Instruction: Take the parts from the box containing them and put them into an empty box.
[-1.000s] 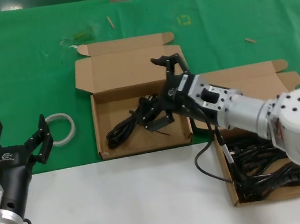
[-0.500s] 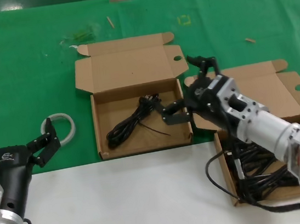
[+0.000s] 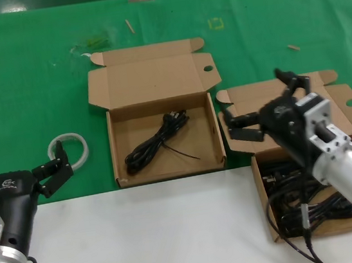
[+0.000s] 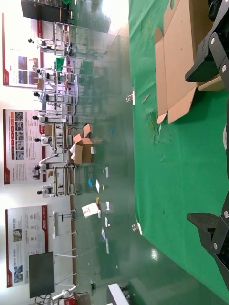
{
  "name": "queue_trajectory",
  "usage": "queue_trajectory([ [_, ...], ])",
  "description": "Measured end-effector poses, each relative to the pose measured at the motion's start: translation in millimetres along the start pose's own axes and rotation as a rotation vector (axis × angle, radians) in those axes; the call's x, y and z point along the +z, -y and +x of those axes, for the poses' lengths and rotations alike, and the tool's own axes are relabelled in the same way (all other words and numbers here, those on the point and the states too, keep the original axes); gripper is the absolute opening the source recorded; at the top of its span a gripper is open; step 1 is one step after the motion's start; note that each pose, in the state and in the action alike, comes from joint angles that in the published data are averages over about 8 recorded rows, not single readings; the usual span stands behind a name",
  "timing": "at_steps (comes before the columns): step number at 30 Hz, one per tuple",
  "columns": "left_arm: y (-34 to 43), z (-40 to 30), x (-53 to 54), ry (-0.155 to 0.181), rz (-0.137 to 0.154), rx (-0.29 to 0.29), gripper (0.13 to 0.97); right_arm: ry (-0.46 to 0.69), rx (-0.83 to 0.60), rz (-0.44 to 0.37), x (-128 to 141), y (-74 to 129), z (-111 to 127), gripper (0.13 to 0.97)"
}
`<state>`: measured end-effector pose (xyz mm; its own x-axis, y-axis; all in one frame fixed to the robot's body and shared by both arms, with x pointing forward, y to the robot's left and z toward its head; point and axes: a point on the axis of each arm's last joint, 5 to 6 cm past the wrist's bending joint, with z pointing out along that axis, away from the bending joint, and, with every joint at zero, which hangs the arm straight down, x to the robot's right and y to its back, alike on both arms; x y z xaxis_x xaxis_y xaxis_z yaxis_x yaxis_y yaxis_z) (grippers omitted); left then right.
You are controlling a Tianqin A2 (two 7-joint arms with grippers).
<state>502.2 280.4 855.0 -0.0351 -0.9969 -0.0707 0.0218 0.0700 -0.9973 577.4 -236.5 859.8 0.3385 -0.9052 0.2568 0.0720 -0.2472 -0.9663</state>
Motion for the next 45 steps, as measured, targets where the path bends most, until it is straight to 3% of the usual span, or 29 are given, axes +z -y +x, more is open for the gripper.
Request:
queue_trajectory([
  [19, 0.0, 0.0, 0.0, 0.0, 0.0, 0.0, 0.966, -0.27, 0.163, -0.014, -67.6, -9.9, 12.4, 0.966],
  [45, 0.0, 0.0, 0.0, 0.0, 0.0, 0.0, 0.966, -0.278, 0.167, -0.014, -69.7, -10.0, 12.8, 0.966],
])
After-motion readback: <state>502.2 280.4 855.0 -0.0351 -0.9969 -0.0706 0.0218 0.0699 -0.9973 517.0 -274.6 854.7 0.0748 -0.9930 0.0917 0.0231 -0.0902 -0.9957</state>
